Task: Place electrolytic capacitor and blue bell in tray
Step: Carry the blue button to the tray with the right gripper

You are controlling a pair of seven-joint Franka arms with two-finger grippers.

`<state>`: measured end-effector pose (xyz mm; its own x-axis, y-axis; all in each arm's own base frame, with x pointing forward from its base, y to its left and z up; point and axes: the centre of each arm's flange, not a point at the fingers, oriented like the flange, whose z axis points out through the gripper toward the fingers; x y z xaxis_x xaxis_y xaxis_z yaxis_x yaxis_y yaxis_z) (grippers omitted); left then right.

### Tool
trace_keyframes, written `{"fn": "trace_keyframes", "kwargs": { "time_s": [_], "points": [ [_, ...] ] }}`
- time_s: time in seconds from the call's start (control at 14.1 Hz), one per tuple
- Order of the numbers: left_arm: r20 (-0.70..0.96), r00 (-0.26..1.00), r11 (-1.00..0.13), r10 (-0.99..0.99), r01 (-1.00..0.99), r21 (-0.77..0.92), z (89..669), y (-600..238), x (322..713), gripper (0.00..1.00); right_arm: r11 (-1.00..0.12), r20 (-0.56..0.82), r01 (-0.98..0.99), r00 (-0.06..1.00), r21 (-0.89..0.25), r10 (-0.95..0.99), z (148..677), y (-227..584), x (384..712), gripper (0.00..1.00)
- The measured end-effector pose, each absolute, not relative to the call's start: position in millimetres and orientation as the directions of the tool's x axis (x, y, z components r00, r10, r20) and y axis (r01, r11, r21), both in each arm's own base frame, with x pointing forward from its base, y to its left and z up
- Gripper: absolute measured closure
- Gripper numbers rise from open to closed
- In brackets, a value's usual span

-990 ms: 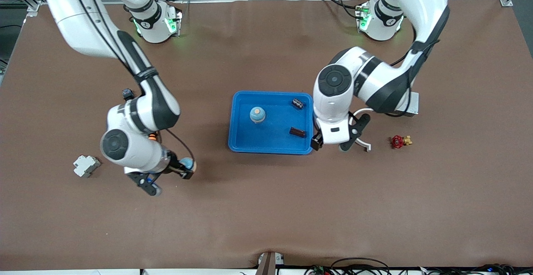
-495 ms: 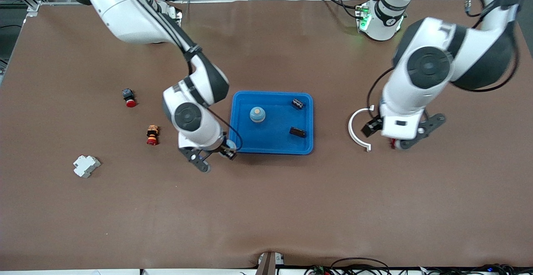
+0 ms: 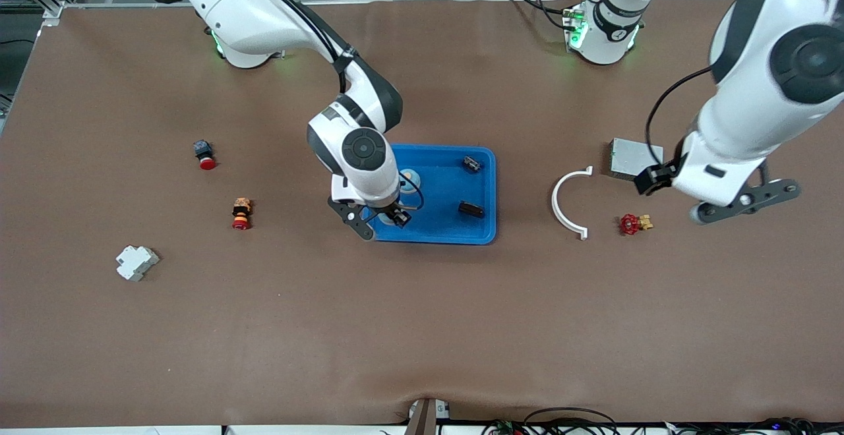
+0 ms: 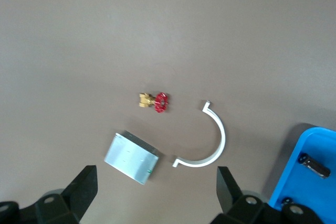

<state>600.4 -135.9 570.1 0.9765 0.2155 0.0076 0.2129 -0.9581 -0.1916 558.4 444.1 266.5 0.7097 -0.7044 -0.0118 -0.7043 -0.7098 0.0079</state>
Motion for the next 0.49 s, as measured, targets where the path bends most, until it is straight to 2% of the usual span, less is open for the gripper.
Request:
{"fn": "trace_keyframes", "kwargs": {
  "time_s": [0.49],
  "points": [
    [0.008, 0.991, -0.971, 0.134, 0.133, -0.199, 587, -107, 599, 0.0, -0.695, -0.019, -0.718, 0.696, -0.039, -0.718, 225, 450, 544, 0.36]
  ]
}}
